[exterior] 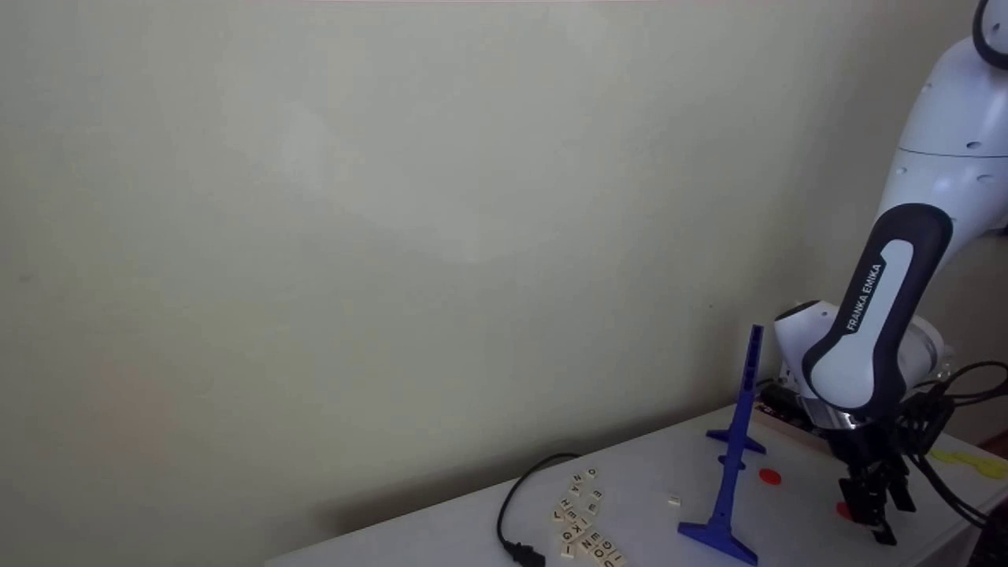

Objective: Put the orange circle inside the the blue object

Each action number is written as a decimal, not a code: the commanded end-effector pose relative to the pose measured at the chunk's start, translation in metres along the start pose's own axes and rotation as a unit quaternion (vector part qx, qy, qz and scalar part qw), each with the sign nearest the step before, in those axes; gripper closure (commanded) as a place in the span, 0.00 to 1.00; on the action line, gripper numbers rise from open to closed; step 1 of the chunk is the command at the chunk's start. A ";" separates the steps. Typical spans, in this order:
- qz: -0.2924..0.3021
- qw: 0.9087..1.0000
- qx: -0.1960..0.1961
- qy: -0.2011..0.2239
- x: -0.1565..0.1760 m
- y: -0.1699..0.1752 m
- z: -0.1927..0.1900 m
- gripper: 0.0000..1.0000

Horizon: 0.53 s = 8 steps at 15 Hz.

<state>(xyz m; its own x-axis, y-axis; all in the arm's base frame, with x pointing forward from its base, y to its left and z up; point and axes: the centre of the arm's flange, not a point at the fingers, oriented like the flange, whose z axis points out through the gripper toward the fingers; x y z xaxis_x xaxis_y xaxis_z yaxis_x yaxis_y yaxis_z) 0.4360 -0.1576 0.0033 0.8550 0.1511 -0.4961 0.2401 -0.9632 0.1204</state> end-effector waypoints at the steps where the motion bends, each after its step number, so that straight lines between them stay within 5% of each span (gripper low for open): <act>1: -0.023 1.000 0.001 0.001 0.018 0.005 -0.002 0.00; 8: -0.052 0.999 0.000 -0.009 0.031 0.001 -0.007 0.00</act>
<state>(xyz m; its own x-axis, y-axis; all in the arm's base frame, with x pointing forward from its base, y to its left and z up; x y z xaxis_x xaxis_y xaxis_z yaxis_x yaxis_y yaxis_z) 0.4539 -0.1572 0.0041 0.8308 0.2296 -0.5070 0.3150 -0.9450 0.0883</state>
